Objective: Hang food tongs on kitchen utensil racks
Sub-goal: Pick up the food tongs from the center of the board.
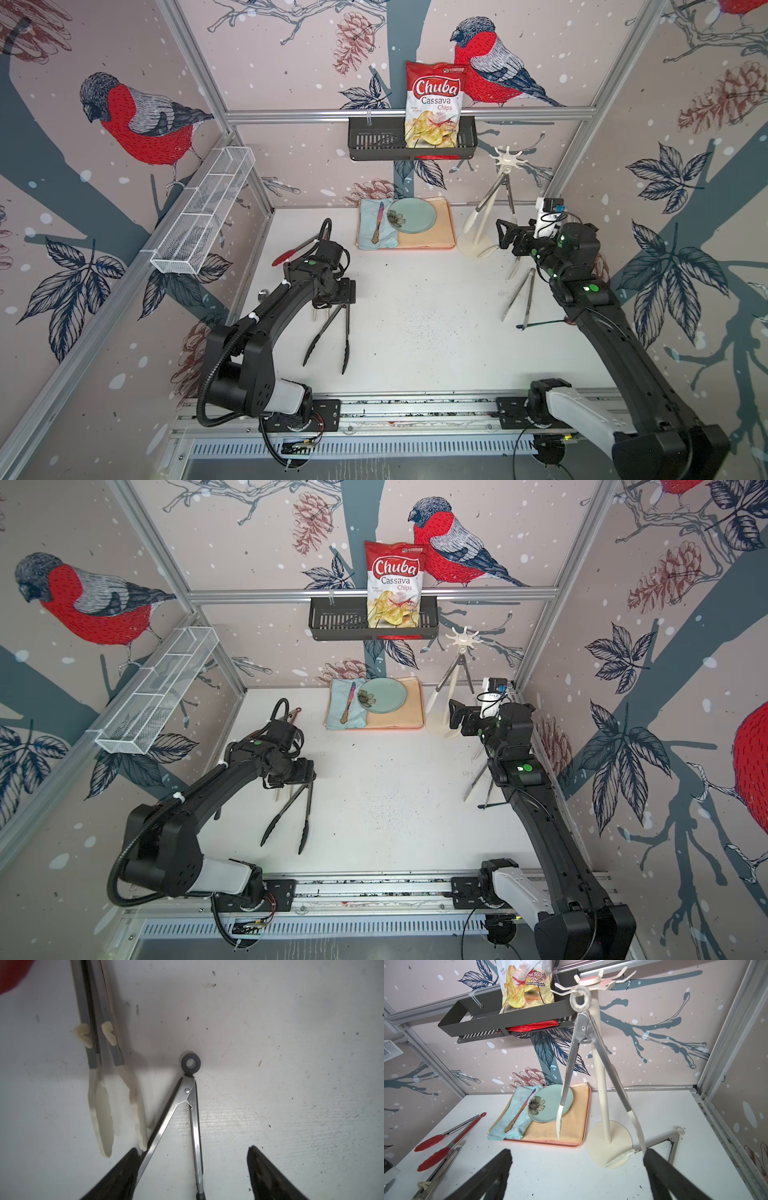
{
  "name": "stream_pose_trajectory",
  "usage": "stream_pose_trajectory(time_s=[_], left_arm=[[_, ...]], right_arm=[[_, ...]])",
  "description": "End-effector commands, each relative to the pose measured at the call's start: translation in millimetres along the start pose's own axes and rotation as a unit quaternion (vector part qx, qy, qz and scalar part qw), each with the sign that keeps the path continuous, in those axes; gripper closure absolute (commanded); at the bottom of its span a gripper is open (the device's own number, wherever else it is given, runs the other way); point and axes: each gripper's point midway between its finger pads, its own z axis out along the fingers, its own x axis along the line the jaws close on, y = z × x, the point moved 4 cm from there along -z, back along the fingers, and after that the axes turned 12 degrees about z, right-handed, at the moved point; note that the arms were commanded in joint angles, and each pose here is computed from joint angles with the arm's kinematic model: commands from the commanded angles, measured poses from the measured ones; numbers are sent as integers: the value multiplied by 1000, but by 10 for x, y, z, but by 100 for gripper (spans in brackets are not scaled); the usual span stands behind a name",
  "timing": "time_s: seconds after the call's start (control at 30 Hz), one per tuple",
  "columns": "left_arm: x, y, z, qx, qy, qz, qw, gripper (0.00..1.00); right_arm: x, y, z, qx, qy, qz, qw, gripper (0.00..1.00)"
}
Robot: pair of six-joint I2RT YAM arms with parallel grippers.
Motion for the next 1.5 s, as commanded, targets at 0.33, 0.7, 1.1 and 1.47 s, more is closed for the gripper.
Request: stream_pose_trajectory(time_s=[0.33, 0.7, 1.1, 1.47], left_arm=[[187, -160, 403, 89, 64, -12, 994, 48], [224, -206, 542, 118, 74, -3, 990, 63], [105, -139, 625, 95, 40, 36, 994, 81], [-67, 10, 631, 63, 2, 68, 996, 95]], right_arm=[[21, -91, -51, 5, 16, 3, 1000, 0], [9, -147, -37, 8, 18, 15, 1000, 0], [-8, -231, -44, 13, 19, 24, 999, 0], [0, -308, -18, 20, 24, 32, 999, 0]])
